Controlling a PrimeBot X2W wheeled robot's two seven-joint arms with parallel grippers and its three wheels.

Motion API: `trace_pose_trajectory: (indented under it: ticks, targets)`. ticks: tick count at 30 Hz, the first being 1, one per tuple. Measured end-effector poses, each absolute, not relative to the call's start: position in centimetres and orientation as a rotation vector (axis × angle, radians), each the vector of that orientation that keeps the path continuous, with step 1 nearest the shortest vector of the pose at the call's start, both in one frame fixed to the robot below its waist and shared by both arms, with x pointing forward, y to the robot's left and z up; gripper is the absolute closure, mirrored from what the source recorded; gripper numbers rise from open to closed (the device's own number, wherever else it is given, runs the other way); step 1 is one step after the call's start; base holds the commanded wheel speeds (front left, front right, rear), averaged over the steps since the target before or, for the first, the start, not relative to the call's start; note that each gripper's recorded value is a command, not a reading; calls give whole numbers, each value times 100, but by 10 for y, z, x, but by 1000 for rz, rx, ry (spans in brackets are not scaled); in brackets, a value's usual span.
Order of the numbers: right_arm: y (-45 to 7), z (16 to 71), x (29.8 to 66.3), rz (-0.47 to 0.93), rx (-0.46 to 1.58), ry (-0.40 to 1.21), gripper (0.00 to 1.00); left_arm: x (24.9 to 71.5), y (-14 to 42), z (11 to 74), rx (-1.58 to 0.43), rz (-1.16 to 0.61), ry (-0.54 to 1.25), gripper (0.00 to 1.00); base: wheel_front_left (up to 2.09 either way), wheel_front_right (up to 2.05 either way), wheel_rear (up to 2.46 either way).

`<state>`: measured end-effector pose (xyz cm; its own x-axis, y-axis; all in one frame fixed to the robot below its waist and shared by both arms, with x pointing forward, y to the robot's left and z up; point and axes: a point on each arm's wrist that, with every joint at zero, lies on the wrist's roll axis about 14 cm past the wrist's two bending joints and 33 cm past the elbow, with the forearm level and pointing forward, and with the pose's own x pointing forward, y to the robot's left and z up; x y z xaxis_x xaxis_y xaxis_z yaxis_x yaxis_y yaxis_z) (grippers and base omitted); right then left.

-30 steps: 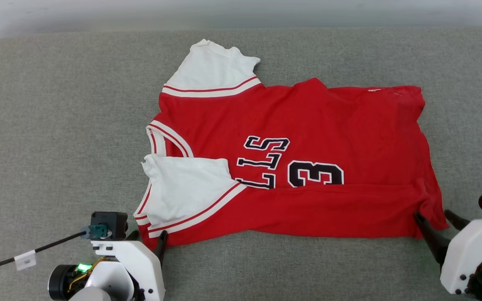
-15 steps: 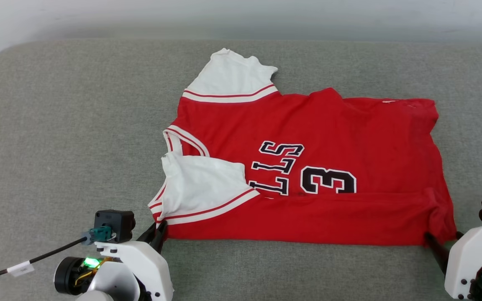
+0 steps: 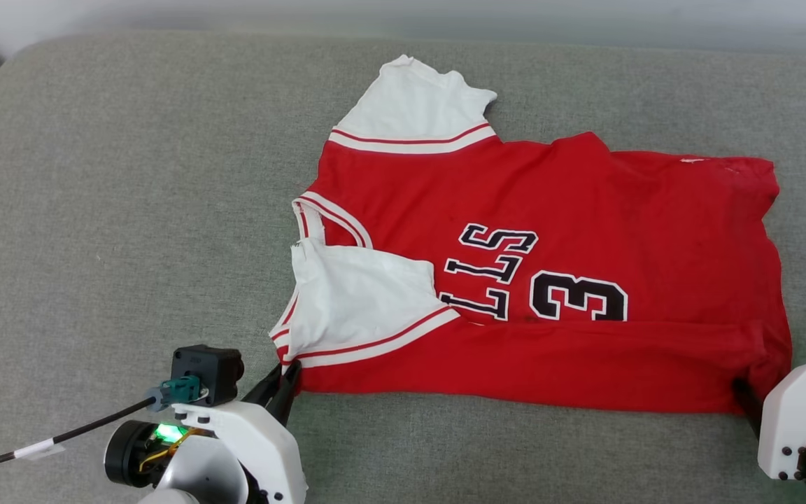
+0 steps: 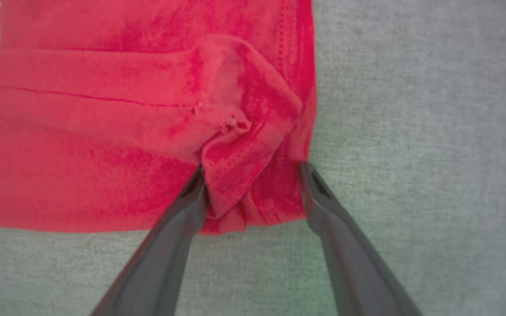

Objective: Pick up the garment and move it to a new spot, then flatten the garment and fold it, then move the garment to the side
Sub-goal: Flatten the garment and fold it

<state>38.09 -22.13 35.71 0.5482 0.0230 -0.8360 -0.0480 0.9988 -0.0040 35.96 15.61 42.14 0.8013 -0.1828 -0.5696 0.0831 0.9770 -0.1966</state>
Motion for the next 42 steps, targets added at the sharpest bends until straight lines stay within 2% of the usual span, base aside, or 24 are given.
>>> trace_pose_trajectory:
  ticks: [3, 4, 6, 17, 25, 36, 37, 38, 39, 42]
  targets:
    - [-222, 353, 381, 39, -30, 1007, 0, 356, 159, 412, -156, -136, 662, 100, 0, 0, 0]
    - [-224, 352, 381, 35, -42, 1008, 15, 356, 161, 409, -150, -132, 671, 100, 0, 0, 0]
    - [-223, 351, 381, 30, -15, 1006, 100, 354, 164, 404, -140, -130, 690, 100, 0, 0, 0]
    - [-223, 367, 364, 35, 82, 968, 100, 340, 166, 402, -92, -148, 711, 100, 0, 0, 0]
    - [-249, 389, 325, 30, -46, 992, 100, 312, 167, 406, -56, -174, 724, 100, 0, 0, 0]
    - [-257, 387, 288, 9, -21, 1085, 100, 274, 156, 386, -56, -225, 842, 100, 0, 0, 0]
    - [-256, 385, 287, 11, -18, 1087, 100, 273, 155, 384, -59, -223, 846, 97, 0, 0, 0]
    - [-255, 384, 288, 12, -14, 1082, 51, 272, 155, 382, -59, -223, 849, 53, 0, 0, 0]
    - [-253, 383, 289, 13, -7, 1077, 0, 271, 155, 380, -59, -224, 852, 0, 0, 0, 0]
    - [-249, 382, 292, 25, -7, 1052, 0, 279, 147, 387, -85, -237, 796, 0, 0, 0, 0]
